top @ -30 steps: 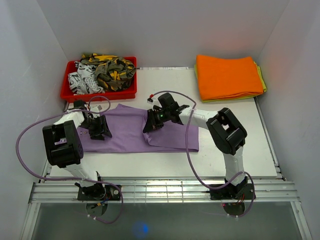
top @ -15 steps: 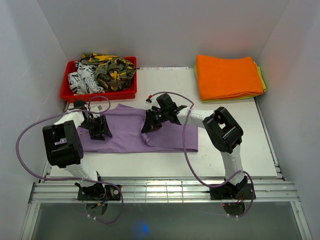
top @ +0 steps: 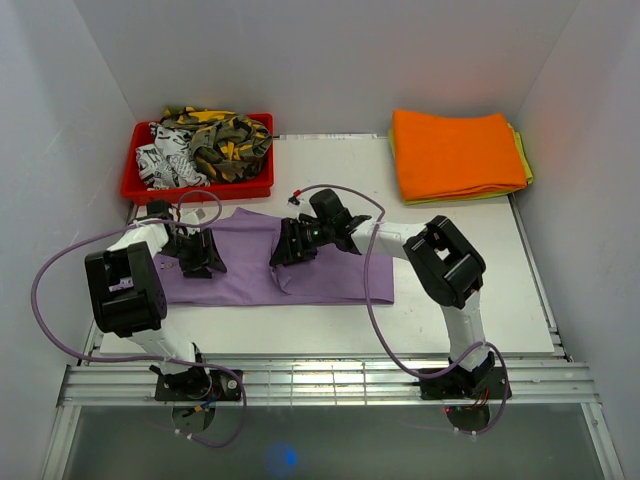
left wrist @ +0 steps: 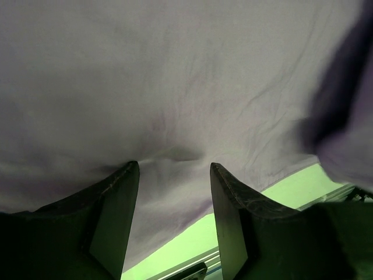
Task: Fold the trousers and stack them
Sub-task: Fold the trousers
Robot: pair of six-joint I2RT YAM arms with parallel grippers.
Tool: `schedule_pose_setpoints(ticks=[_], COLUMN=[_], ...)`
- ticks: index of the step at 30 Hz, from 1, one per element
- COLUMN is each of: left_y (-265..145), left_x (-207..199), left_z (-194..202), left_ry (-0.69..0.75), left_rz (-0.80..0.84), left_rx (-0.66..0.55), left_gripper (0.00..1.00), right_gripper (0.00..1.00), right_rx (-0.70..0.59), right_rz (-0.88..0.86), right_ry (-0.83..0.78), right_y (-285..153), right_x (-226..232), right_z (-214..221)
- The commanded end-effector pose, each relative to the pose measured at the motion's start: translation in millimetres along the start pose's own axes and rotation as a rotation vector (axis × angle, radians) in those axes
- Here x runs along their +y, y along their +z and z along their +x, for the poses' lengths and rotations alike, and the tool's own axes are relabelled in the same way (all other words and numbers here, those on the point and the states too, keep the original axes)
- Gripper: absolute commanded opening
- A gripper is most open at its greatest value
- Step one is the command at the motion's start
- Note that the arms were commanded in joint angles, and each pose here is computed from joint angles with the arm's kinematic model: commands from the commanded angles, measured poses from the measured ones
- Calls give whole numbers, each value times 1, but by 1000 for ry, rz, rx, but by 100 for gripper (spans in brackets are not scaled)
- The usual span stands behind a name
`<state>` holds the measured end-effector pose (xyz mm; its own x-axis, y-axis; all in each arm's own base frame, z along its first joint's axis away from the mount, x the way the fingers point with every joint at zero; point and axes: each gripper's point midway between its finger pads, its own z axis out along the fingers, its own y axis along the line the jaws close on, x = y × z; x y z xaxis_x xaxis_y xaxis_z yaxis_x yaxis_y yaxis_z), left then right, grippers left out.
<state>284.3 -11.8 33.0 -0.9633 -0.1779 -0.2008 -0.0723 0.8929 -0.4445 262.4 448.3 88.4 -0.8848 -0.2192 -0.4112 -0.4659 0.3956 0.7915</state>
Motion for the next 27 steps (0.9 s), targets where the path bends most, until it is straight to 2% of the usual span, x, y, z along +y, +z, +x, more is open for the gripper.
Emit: schedule_pose_setpoints(ticks=[1,3,4,7,8,11,12,15,18,22,27], left_y=[-20,-38,-45,-71,-72,-68,-64,-41,-14,18,49], left_x=[-26,-46,-54,-81,-89,-108,-112,-129,-147,-157,-158], left_z=[-18,-35,-43,-67,-71,-83,-85,-92,-98,-104,-101], left_ry=[64,97,113,130,110,149,150,183,200,254,314], left_rz=[89,152,173,257,279,304,299,308,307,249,203], left_rx=[-105,-181,-218,-319,-324,-343,-342,-316,-273,-232,-178], left_gripper=[62,63,63,64,67,67,67,67,67,67,63], right_gripper=[72,85,87,89,88,86,85,84,83,83,85], right_rx=[-19,-19,-27,-61,-88,-145,-104,-125,-101,-87,-96], right_rz=[-21,-31,-45,-77,-86,-63,-22,105,293,484,554], right_ry=[-20,-38,-59,-139,-192,-248,-236,-274,-234,-93,31], right_y=[5,0,-3,-26,-44,-87,-97,-143,-189,-249,-276], right_x=[3,10,19,48,63,70,57,21,-35,-102,-141], right_z=[-3,-5,-11,-29,-41,-61,-52,-51,-26,14,50])
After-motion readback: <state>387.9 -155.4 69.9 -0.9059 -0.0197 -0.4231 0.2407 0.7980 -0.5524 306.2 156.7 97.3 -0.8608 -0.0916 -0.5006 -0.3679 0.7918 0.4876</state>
